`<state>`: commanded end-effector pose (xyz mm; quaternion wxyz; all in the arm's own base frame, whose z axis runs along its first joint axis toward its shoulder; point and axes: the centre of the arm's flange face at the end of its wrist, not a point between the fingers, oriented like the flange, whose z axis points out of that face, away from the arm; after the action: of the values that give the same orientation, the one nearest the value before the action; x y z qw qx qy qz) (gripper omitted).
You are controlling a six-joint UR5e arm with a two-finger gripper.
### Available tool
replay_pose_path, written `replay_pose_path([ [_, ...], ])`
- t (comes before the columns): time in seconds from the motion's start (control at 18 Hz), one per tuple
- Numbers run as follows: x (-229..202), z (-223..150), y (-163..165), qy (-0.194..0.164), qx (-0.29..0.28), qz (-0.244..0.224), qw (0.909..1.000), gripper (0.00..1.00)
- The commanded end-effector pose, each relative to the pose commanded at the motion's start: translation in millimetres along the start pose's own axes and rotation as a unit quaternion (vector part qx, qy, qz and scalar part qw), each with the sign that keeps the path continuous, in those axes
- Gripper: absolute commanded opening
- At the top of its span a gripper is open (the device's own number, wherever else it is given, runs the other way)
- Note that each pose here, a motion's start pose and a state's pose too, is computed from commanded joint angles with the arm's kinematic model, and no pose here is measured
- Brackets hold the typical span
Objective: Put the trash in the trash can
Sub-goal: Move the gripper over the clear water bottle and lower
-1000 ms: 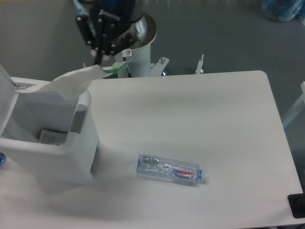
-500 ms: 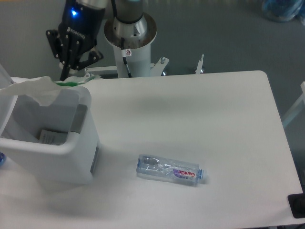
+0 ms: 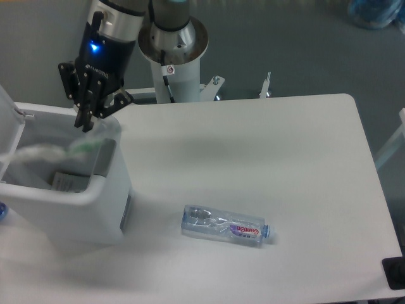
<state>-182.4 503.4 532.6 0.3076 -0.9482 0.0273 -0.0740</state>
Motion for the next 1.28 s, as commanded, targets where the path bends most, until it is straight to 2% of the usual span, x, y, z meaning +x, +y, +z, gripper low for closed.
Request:
replay_pose_path([
  [0.28,-17,-10,5,-0.024,-0.005,-0.012,0.9996,1.00],
  [0.39,-55,-35,17,-0.054,0.009,-0.041,0.9977,1.00],
  [0.5,-82,-46,19,-0.073,0.027,-0.041,0.9961,1.00],
  [0.67,-134,-39,28,-0.084,0.026,-0.070,0.9936,1.00],
  [0.78,-178,-20,35,-0.081,0.016,-0.083,0.9931,1.00],
  [0.94,-222,8,43,-0.075,-0.004,-0.059,0.9954,1.00],
  [1.11,-234,24,52,-0.067,-0.020,0.007,0.9976,1.00],
  [1.28,-246,41,64,-0.066,-0.045,0.047,0.9957,1.00],
])
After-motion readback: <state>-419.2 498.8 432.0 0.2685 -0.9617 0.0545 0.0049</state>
